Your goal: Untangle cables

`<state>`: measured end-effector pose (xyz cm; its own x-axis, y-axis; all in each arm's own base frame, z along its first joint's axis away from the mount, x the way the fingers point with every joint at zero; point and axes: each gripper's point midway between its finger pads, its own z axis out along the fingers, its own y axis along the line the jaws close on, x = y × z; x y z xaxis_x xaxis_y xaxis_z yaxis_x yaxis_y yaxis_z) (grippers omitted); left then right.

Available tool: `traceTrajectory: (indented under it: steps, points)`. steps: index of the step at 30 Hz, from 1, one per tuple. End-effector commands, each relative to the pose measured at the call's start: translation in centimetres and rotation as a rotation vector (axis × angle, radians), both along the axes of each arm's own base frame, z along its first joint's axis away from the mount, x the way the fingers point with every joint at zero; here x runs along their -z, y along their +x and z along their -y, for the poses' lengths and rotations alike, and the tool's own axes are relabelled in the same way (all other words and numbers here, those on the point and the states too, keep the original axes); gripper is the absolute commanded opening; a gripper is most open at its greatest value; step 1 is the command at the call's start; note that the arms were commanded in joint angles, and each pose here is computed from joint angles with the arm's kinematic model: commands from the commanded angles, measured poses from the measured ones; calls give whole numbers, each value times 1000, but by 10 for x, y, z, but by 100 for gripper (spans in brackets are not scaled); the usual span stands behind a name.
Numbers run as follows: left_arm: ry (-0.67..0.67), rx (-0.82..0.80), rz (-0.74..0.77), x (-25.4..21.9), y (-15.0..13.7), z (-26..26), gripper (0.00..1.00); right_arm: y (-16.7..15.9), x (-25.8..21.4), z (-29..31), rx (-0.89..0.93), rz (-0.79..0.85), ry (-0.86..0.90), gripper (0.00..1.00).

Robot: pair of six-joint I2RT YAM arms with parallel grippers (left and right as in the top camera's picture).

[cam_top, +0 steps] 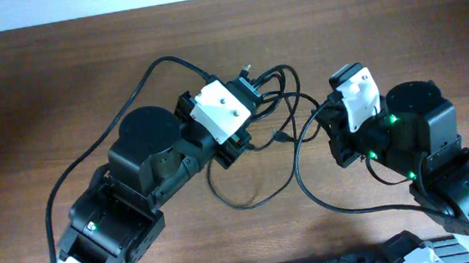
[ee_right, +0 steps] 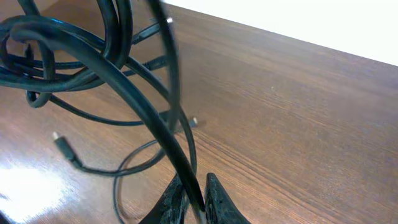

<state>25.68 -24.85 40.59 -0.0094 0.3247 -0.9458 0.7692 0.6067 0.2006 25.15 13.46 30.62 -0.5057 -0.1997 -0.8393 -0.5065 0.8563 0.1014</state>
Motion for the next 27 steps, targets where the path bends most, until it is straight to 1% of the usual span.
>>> traceTrajectory:
  steps: [1, 3, 6, 9, 11, 15, 18, 22, 27]
  points:
    - [-19, 28, 36, -15, -4, 2, 0, -2, -1, -3, -17, 0, 15, 10]
    - [-26, 67, 31, -16, -9, 6, 0, -3, -2, -4, -24, -1, 18, 10]
    - [-25, 73, 26, -14, -9, 8, 0, -4, -3, -8, -43, 1, 32, 4]
    - [-20, 77, 18, -11, -7, 10, 0, -6, -4, -10, -61, 0, 37, 4]
    - [-14, 77, 11, -8, -5, 12, 0, -9, -5, -15, -105, 8, 36, 4]
    - [5, 98, 11, -3, -4, 17, 0, -11, -5, -17, -117, 5, 43, 4]
    - [30, 215, 75, -5, -15, 28, 0, -11, -4, -17, -120, 0, 43, 4]
    - [33, 242, 156, -16, -16, 31, 0, -16, 4, -15, -129, -26, 18, 4]
    - [95, 267, 272, -20, -15, 31, 0, -23, 14, -12, -144, -61, -22, 4]
